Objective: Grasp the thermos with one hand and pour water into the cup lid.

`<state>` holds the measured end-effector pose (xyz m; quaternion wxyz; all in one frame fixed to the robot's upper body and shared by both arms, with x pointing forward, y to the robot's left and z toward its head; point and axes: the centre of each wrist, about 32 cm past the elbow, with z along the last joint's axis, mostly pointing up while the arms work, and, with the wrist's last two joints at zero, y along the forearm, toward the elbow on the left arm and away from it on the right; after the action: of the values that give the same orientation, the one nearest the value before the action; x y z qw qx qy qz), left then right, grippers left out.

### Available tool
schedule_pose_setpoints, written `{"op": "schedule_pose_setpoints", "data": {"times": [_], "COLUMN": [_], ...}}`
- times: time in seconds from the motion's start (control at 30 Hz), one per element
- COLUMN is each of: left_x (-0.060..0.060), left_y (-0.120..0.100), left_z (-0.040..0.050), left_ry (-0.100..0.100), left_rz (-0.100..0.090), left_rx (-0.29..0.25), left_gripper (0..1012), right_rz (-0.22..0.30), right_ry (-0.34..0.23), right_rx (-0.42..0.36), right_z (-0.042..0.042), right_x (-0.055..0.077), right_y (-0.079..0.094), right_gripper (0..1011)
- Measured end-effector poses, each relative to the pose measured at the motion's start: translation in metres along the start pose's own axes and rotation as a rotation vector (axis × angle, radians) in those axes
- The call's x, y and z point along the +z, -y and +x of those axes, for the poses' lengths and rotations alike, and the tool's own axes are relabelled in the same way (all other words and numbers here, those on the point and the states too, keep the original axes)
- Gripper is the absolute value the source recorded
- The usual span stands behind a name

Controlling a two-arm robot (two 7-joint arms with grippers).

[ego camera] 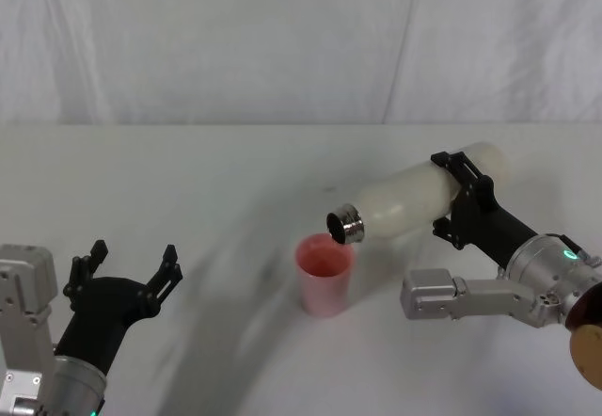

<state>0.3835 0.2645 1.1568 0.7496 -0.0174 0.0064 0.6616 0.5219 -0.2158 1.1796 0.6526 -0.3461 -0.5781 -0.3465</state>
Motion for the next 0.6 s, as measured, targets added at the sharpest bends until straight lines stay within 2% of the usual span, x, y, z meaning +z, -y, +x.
{"op": "schedule_pose_setpoints", "data": {"times": [0.6], "left_x": [0.0], "left_y": [0.0], "left_z": [0.0], "left_ry": [0.0], "left_rz": [0.0], "left_rx": [0.0], "left_gripper": [1001], "right_rz": [0.008], "right_ry": [0.023], "right_rx": [-0.007], "right_z": [0.0017], "right_x": [0.0007], "right_y": [-0.0014], "right_gripper": [959]}}
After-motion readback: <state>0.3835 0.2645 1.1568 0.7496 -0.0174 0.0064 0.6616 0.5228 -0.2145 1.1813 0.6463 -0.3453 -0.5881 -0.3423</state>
